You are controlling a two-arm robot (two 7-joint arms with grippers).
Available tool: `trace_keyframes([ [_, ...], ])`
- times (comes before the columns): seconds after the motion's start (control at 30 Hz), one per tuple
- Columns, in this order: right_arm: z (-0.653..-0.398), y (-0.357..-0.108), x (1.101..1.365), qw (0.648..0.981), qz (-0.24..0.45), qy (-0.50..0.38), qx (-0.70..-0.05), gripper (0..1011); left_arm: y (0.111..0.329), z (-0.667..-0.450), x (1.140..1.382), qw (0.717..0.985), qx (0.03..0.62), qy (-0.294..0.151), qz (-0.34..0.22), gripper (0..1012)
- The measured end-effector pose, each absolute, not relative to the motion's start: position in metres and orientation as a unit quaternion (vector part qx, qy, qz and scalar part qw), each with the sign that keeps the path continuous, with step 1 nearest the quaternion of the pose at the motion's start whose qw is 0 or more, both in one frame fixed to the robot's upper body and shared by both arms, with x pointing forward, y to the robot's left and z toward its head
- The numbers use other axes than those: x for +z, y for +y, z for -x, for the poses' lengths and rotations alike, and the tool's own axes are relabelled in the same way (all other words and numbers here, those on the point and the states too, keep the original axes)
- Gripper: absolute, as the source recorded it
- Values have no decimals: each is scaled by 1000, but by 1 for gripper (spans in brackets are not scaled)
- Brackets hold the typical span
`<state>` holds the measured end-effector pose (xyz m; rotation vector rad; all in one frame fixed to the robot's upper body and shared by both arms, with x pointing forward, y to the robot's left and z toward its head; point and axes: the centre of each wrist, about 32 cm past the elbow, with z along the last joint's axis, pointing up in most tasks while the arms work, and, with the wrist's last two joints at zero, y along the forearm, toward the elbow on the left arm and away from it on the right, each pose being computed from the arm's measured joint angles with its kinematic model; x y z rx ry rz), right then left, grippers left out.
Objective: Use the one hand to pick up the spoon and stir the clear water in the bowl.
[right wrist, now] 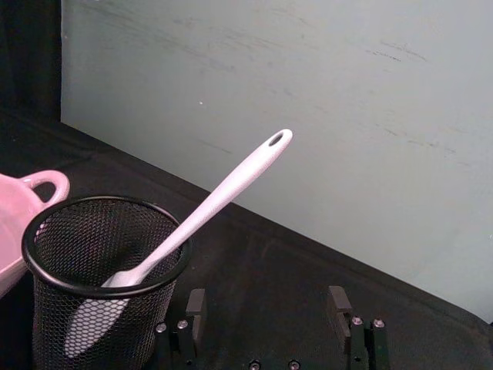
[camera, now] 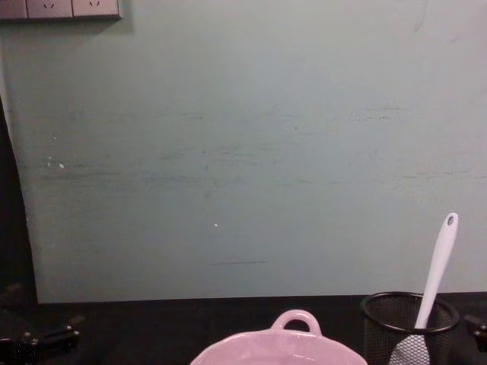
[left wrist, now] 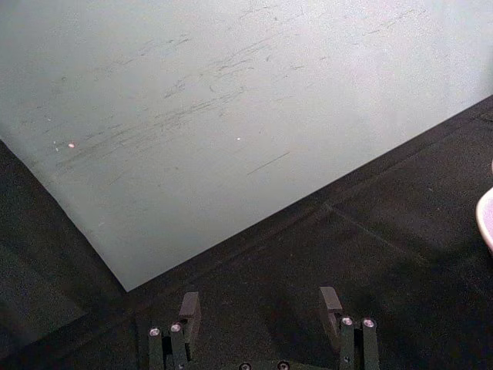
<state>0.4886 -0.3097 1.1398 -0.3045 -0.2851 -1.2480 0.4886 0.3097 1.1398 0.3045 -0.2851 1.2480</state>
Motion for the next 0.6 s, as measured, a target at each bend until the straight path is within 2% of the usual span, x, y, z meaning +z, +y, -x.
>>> trace_keyframes([
  [0.6,-489,-310,1140,791,142,-133,-580,1000,310,-489,1140,791,580,-132,-141,1011],
])
